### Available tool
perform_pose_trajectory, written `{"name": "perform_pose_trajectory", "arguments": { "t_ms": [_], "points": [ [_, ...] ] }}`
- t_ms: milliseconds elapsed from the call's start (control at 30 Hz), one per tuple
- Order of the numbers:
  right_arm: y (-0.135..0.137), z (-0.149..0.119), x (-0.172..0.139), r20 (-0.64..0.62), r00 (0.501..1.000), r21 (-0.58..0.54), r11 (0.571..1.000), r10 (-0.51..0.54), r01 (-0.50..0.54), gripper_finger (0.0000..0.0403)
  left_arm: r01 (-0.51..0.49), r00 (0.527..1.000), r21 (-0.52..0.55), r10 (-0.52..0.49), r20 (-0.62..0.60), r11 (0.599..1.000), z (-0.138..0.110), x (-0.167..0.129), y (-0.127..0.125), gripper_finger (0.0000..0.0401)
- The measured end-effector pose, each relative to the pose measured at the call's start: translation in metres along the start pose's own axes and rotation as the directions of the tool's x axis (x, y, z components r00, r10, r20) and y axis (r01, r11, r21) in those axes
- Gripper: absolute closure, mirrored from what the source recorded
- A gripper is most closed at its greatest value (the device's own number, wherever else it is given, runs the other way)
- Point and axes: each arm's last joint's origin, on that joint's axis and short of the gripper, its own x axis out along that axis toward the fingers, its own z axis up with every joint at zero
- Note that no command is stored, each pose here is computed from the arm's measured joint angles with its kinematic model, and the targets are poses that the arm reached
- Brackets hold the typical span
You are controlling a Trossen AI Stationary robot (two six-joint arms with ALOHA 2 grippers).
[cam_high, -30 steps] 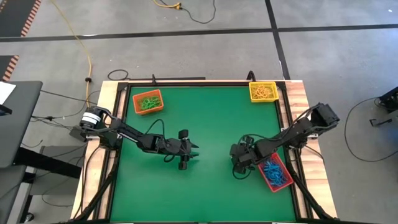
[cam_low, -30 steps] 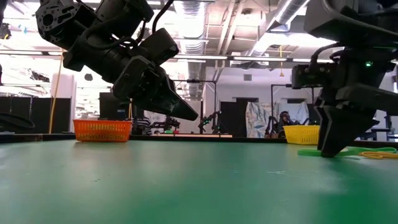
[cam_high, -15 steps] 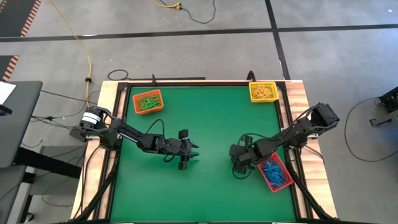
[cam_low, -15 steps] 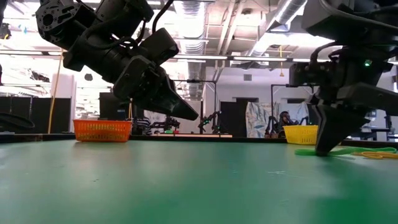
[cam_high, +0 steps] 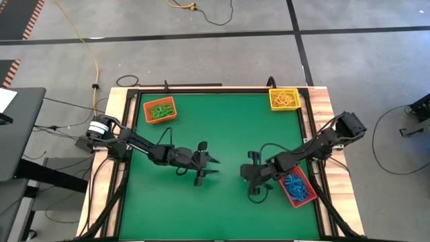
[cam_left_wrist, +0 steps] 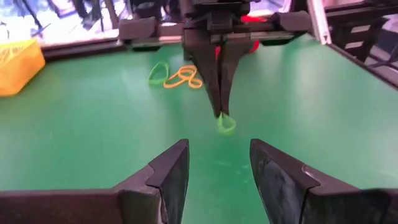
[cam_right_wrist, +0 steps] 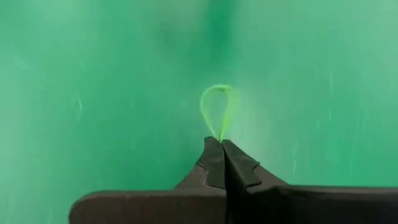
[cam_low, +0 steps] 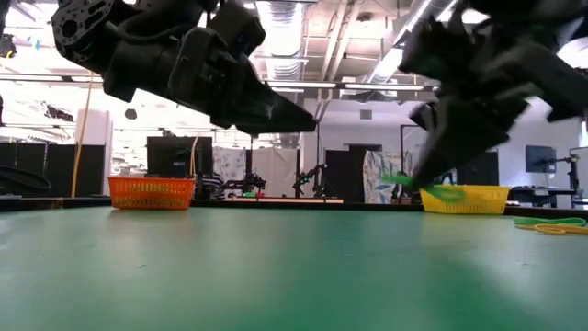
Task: Sort rubber bands into baskets
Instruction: Put the green rubber band into the orange bin
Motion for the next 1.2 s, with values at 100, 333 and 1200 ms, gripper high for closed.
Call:
{"name": "perform_pose_trajectory", "arguments": {
  "t_ms": [100, 333, 1200],
  "points": [
    [-0.001, 0.011, 0.0, 0.072, 0.997, -0.037, 0.999, 0.013, -0.011, 0.0392, 0.03, 0.999, 0.026, -0.03, 0.028, 0.999, 0.003, 0.0, -0.001, 0.0241],
    [-0.009, 0.033, 0.001, 0.234, 0.965, -0.107, 0.989, 0.122, -0.1, 0.0392, 0.082, 0.994, 0.195, -0.095, 0.058, 0.977, 0.013, 0.003, -0.012, 0.0241],
    [-0.012, 0.054, -0.004, 0.39, 0.871, -0.192, 0.952, 0.298, -0.239, 0.0388, 0.064, 0.994, 0.423, -0.093, 0.05, 0.904, 0.017, 0.002, -0.034, 0.0258]
  ]
}}
